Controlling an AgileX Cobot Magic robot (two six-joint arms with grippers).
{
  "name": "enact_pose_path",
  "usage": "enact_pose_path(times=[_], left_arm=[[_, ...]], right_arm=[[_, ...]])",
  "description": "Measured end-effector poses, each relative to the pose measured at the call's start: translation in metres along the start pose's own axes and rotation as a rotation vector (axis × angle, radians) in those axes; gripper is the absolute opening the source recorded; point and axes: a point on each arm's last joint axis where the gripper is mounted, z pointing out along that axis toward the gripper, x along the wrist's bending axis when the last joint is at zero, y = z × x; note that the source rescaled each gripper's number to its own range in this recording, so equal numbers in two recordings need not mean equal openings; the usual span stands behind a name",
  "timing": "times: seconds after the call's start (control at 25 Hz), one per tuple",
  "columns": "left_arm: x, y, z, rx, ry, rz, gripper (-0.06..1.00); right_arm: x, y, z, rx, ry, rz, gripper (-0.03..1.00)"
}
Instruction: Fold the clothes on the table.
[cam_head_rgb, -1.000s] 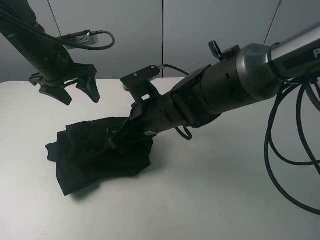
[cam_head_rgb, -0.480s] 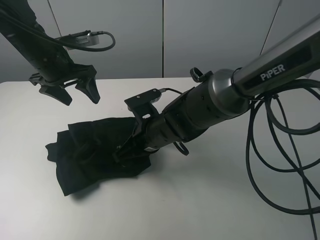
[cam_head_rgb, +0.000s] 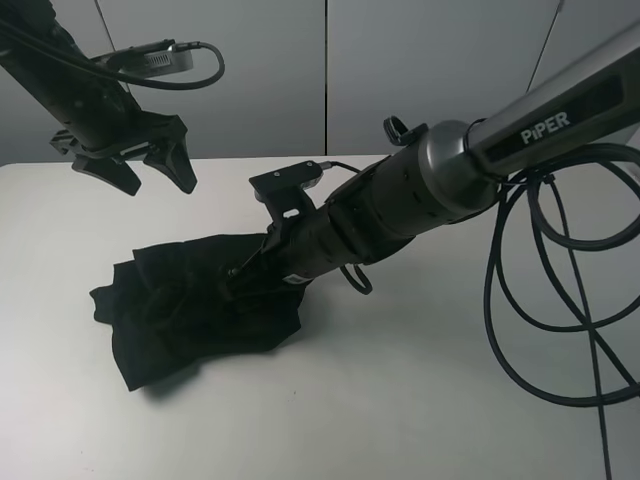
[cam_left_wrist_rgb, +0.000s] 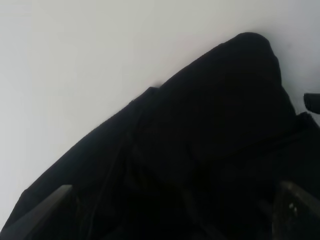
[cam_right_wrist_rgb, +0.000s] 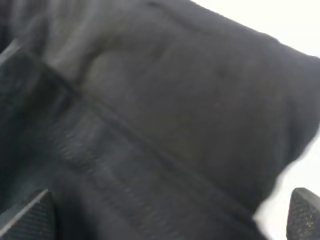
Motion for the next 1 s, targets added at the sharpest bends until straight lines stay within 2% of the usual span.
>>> enact_pose_path(times=[0.2,0.32,0.44,0.64,0.8,1.0], left_arm=[[0.000,0.000,0.000,0.002,0.000,0.000,1.00],[-0.001,-0.001,-0.005,-0.008,-0.001,0.008,1.00],[-0.006,0.002,-0.026,-0.110,0.001,0.035,1.00],[-0.019,-0.013,-0.091,-0.289,0.020,0.111,1.00],[-0.028,-0.047,-0.143,-0.441,0.043,0.155,1.00],[-0.032,-0.102,-0.185,-0.571,0.077,0.165,1.00]], right_arm=[[-0.015,0.004,-0.002,-0.002,0.010,0.007,0.96],[-0.015,0.012,-0.011,-0.028,0.029,0.014,0.96],[-0.012,0.030,-0.038,-0.109,0.018,-0.032,0.96],[-0.015,0.050,-0.110,-0.290,-0.048,-0.044,1.00],[-0.024,0.040,-0.164,-0.389,-0.106,-0.047,1.00],[-0.026,-0.002,-0.203,-0.420,-0.132,-0.055,1.00]])
